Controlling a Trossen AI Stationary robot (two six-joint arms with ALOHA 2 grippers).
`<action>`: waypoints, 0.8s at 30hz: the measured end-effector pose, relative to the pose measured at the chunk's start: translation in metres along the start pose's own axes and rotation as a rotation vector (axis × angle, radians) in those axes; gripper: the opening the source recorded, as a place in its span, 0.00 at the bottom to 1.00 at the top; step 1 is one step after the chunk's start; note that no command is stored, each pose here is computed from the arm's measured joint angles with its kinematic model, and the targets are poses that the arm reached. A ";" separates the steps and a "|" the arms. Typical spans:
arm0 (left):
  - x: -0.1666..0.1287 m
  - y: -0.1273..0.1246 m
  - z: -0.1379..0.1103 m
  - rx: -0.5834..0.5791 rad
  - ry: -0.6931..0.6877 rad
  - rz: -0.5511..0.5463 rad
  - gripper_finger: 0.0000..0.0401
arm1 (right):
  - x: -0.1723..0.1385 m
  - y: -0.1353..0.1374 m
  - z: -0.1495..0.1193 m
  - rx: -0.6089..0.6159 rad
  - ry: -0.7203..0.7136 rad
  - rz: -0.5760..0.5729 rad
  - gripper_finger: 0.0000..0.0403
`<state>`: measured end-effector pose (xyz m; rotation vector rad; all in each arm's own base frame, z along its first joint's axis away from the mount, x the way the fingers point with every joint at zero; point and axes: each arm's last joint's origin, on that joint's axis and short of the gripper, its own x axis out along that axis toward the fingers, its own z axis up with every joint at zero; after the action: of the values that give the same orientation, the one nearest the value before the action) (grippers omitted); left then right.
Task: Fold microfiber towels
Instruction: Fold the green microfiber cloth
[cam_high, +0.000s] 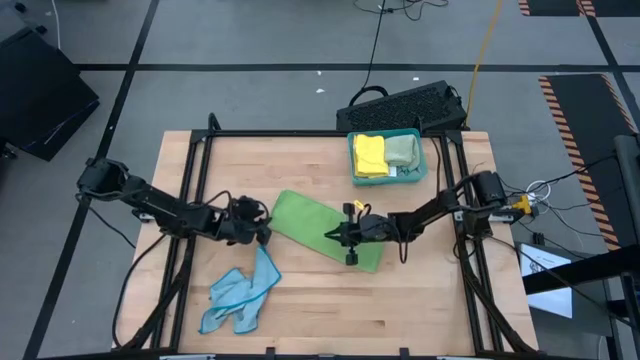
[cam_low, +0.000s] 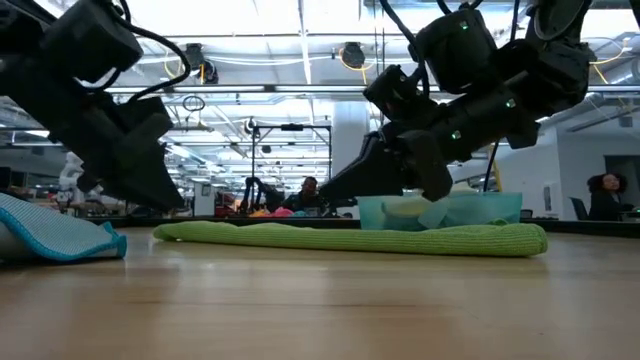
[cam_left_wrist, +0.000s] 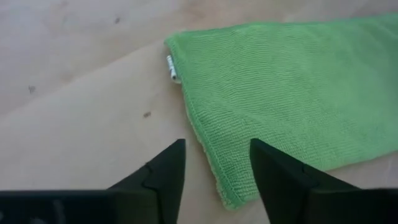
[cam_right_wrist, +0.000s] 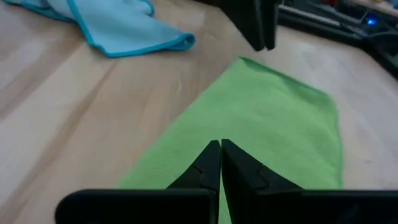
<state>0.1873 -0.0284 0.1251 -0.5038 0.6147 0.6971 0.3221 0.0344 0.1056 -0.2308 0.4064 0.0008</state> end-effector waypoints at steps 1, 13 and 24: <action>0.001 0.000 0.000 -0.019 0.007 -0.002 0.48 | 0.000 -0.003 0.000 -0.007 -0.006 -0.002 0.02; 0.003 0.009 -0.004 -0.255 0.147 0.040 0.84 | 0.003 -0.020 -0.006 0.111 0.018 0.019 0.02; 0.002 0.012 -0.006 -0.318 0.157 0.078 0.78 | 0.006 -0.009 0.002 0.277 0.032 0.150 0.02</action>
<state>0.1780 -0.0229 0.1171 -0.8388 0.6761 0.8405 0.3283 0.0262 0.1067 0.0727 0.4499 0.0876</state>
